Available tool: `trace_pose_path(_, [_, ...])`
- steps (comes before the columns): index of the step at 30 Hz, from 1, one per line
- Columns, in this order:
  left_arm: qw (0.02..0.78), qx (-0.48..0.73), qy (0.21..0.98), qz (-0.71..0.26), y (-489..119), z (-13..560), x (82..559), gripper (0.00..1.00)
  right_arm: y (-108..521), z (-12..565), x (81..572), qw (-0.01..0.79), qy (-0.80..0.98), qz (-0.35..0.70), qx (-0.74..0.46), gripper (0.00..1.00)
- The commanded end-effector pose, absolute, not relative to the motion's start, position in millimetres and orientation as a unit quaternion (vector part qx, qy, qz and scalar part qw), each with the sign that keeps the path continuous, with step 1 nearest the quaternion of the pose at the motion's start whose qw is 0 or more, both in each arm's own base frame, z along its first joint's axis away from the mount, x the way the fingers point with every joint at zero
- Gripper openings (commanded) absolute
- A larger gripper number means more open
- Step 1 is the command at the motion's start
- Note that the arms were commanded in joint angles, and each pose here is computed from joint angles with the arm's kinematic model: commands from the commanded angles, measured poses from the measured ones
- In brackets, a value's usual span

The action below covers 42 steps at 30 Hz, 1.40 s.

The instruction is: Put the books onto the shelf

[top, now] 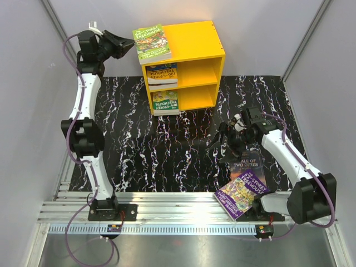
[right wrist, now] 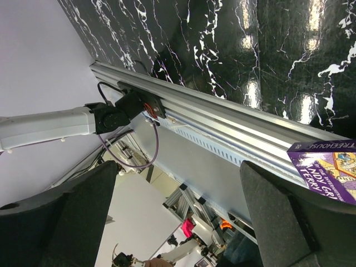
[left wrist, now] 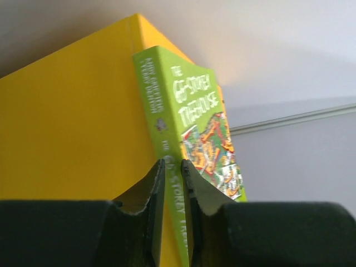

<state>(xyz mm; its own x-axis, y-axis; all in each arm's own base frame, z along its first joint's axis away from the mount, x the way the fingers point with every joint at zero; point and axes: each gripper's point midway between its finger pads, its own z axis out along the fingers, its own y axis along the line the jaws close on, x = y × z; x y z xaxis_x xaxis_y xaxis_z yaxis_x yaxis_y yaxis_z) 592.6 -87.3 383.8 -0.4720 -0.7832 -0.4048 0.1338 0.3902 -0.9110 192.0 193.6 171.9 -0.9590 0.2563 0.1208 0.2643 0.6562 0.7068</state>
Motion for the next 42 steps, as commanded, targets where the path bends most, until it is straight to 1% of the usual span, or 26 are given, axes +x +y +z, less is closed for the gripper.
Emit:
trace_pose_path(1, [0.504, -0.178, 0.661, -0.527, -104, 433, 593, 0.19, 191, 183, 206, -0.022, -0.91, -0.393, -0.128, 1.0])
trace_pose_path(7, [0.498, -0.178, 0.656, -0.539, -114, 427, 606, 0.2, 187, 182, 213, -0.021, -0.911, -0.391, -0.131, 1.0])
trace_pose_path(11, [0.492, -0.182, 0.652, -0.548, -115, 422, 611, 0.24, 186, 181, 215, -0.02, -0.91, -0.392, -0.133, 1.0])
trace_pose_path(18, [0.47, -0.177, 0.654, -0.566, -125, 410, 619, 0.24, 187, 176, 217, -0.011, -0.908, -0.396, -0.136, 1.0])
trace_pose_path(27, [0.445, -0.187, 0.598, -0.64, -136, 418, 624, 0.23, 190, 175, 216, -0.008, -0.902, -0.408, -0.139, 1.0])
trace_pose_path(28, [0.444, -0.185, 0.576, -0.661, -136, 426, 621, 0.23, 191, 176, 216, -0.01, -0.902, -0.408, -0.138, 1.0])
trace_pose_path(29, [0.437, -0.197, 0.572, -0.666, -134, 416, 625, 0.23, 190, 176, 216, -0.012, -0.902, -0.408, -0.14, 1.0])
trace_pose_path(31, [0.435, -0.2, 0.559, -0.677, -134, 418, 624, 0.22, 190, 178, 215, -0.014, -0.902, -0.408, -0.138, 1.0])
trace_pose_path(32, [0.426, -0.195, 0.562, -0.682, -147, 416, 621, 0.22, 190, 178, 215, -0.014, -0.903, -0.407, -0.139, 1.0])
trace_pose_path(35, [0.435, -0.196, 0.554, -0.682, -142, 422, 619, 0.22, 188, 182, 213, -0.024, -0.902, -0.408, -0.136, 1.0])
trace_pose_path(38, [0.448, -0.192, 0.528, -0.696, -134, 444, 609, 0.22, 187, 185, 210, -0.031, -0.902, -0.408, -0.134, 1.0])
trace_pose_path(40, [0.468, -0.189, 0.502, -0.703, -109, 462, 599, 0.21, 184, 190, 211, -0.043, -0.904, -0.405, -0.133, 1.0])
trace_pose_path(42, [0.489, -0.184, 0.486, -0.701, -88, 483, 582, 0.21, 178, 201, 218, -0.077, -0.906, -0.395, -0.13, 1.0])
